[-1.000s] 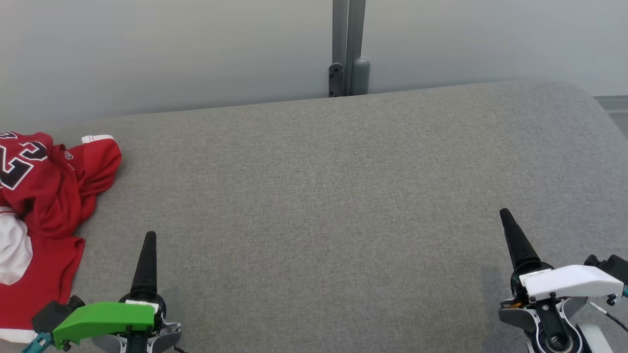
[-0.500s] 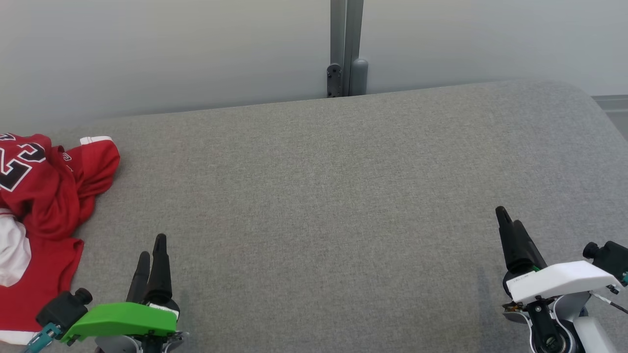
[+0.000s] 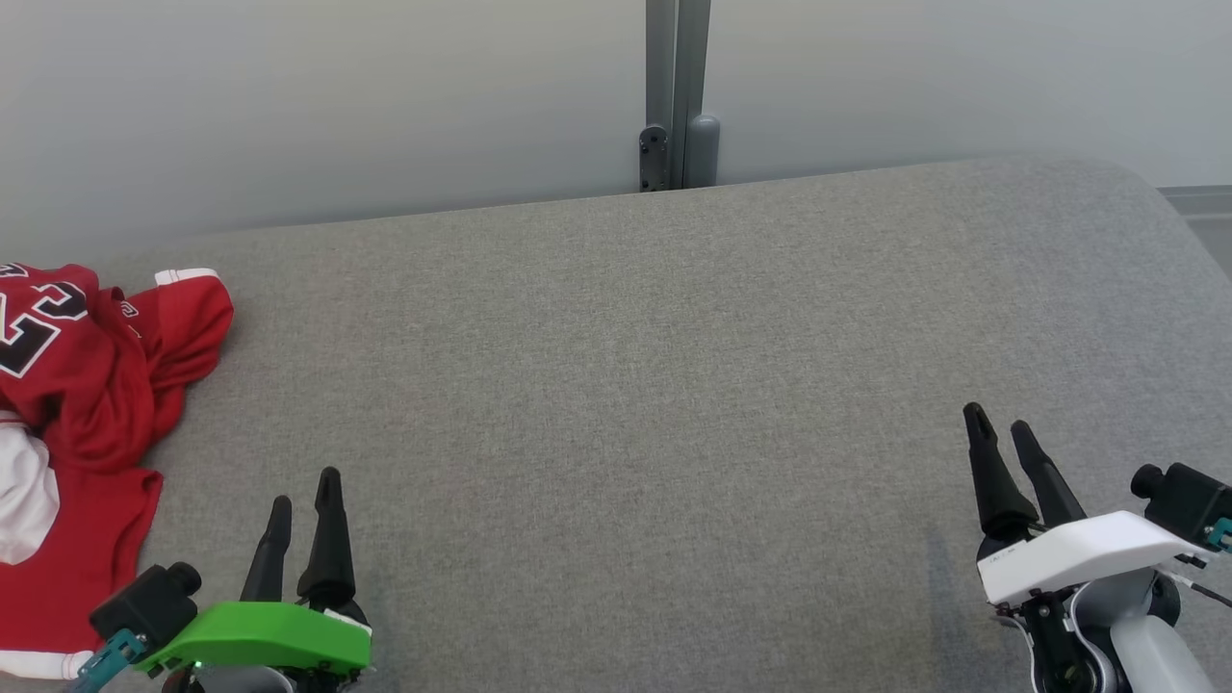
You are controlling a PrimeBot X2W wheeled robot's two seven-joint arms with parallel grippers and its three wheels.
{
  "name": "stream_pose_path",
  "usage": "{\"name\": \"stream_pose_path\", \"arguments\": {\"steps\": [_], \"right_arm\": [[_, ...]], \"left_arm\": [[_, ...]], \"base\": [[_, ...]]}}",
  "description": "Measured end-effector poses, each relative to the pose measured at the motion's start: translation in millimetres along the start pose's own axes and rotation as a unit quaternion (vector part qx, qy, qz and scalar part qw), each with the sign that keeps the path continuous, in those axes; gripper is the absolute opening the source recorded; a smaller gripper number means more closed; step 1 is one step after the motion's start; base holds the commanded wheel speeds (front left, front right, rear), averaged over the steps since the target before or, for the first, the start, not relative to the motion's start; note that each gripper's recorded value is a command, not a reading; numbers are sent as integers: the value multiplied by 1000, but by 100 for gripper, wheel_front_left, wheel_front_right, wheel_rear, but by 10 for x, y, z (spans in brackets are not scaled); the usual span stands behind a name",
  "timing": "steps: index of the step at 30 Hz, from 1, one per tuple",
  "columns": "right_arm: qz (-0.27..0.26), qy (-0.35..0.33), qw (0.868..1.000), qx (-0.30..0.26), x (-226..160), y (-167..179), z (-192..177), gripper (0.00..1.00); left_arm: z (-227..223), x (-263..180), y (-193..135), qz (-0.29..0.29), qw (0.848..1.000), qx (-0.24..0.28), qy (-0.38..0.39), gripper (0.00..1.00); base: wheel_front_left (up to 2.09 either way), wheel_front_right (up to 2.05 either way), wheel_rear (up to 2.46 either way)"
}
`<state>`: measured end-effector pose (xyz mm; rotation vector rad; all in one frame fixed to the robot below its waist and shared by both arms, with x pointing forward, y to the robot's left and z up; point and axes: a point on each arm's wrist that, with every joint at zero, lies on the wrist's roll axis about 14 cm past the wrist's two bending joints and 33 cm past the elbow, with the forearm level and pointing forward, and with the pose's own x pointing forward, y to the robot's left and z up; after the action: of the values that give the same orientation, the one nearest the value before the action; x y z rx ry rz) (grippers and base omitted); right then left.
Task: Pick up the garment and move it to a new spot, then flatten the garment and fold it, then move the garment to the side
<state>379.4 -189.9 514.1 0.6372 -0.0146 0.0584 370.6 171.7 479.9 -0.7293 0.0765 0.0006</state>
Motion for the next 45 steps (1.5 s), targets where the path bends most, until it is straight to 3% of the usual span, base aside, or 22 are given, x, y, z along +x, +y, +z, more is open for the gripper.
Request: {"name": "stream_pose_path", "arguments": {"steps": [25,45], "right_arm": [[17,-4,989,-146,-47,3,-6,100],[36,-9,975,-221,-73,41,-10,100]], "left_arm": [[6,-53,-23,-15,989,144,-13,100],[31,-138,38,-15,972,233,-21,100]], "base": [[0,0,0],[0,0,0]]}}
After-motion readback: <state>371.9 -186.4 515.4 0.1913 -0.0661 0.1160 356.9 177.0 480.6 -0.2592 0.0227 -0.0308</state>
